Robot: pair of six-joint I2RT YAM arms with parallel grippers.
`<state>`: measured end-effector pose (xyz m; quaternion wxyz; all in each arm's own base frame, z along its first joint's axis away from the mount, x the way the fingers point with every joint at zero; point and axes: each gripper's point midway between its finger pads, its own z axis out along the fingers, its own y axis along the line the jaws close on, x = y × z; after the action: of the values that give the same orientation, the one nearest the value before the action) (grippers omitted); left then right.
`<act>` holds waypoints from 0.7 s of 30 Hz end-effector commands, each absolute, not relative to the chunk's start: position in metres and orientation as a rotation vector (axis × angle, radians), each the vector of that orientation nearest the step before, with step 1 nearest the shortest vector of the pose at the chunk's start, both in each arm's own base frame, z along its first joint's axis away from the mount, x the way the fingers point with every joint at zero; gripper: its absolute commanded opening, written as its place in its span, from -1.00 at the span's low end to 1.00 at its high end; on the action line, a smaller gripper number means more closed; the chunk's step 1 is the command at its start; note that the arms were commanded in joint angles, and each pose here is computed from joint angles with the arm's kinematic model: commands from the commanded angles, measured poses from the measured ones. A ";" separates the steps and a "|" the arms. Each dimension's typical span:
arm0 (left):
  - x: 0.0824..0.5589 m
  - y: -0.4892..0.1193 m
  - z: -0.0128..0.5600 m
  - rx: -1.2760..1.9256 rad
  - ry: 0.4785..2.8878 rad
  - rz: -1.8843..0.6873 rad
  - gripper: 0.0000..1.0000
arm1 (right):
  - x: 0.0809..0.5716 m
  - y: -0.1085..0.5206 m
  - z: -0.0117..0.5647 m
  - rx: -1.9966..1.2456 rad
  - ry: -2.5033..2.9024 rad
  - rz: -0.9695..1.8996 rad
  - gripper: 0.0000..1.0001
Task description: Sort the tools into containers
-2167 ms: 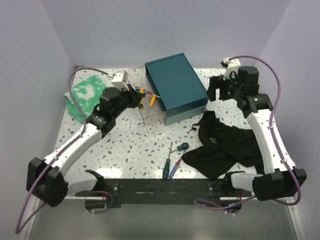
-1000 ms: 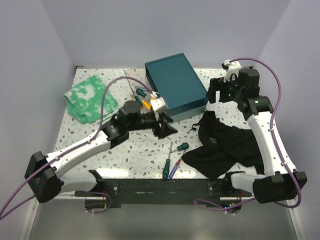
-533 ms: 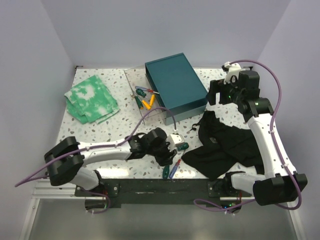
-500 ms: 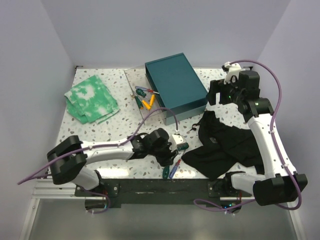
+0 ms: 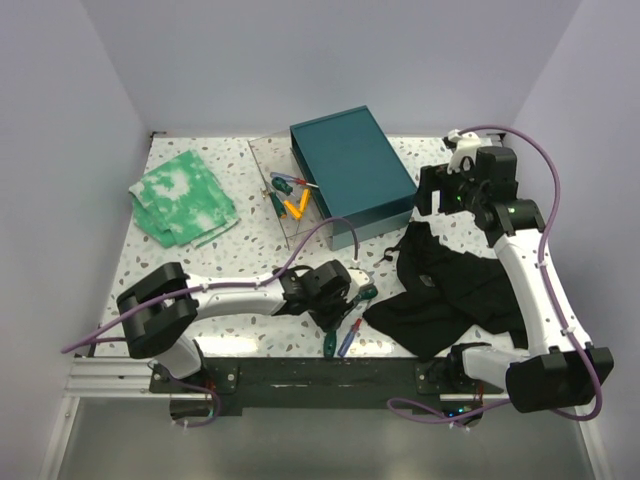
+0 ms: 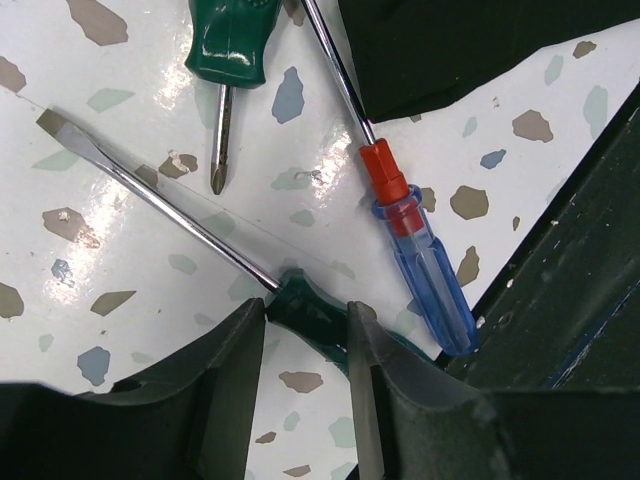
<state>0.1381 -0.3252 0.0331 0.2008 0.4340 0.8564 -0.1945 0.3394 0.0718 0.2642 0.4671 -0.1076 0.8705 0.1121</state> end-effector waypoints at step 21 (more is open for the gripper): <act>0.129 -0.285 0.017 1.171 2.600 -0.442 -0.54 | 0.346 0.071 0.272 -0.254 2.100 0.290 0.71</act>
<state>0.1289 -0.2995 0.0240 0.1513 0.4175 0.8802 -0.1674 0.3397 0.0719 0.2636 0.4671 -0.1076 0.8700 0.1158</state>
